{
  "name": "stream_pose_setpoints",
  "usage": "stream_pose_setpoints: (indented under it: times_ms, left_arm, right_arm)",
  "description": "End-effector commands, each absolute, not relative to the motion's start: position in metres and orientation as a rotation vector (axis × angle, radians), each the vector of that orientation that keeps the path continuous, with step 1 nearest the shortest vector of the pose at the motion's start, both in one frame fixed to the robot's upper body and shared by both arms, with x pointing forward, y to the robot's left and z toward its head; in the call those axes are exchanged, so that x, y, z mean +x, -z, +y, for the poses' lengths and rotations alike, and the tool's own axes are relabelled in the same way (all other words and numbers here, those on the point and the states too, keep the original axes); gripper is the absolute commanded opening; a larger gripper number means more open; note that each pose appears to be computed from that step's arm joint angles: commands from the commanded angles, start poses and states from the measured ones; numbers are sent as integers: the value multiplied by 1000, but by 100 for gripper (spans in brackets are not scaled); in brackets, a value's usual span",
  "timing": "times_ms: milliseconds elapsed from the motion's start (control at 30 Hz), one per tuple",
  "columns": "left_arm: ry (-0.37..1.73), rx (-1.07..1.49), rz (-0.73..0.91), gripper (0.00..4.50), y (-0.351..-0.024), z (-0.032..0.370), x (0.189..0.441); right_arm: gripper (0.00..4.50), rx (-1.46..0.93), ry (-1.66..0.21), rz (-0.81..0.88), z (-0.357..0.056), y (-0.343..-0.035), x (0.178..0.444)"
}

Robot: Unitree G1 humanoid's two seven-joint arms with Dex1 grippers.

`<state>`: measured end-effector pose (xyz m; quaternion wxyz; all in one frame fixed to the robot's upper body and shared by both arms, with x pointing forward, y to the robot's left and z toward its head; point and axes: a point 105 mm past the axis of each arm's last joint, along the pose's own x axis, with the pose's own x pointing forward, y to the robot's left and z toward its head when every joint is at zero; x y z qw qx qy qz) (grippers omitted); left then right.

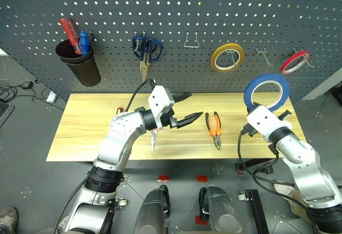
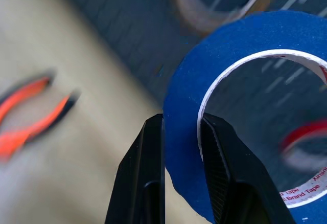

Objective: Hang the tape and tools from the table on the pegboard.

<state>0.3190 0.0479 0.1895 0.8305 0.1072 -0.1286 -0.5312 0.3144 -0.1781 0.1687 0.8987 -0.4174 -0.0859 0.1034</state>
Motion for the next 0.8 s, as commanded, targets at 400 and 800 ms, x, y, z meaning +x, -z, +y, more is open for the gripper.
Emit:
stream_pose_setpoints:
  times_ms: [400, 800]
  left_arm:
    - [1104, 238, -323, 356, -202, 42, 323]
    - [1092, 398, -106, 356, -149, 102, 306]
  right_arm:
    - [143, -587, -191, -263, -201, -217, 395]
    - [446, -396, -289, 31, -160, -143, 350]
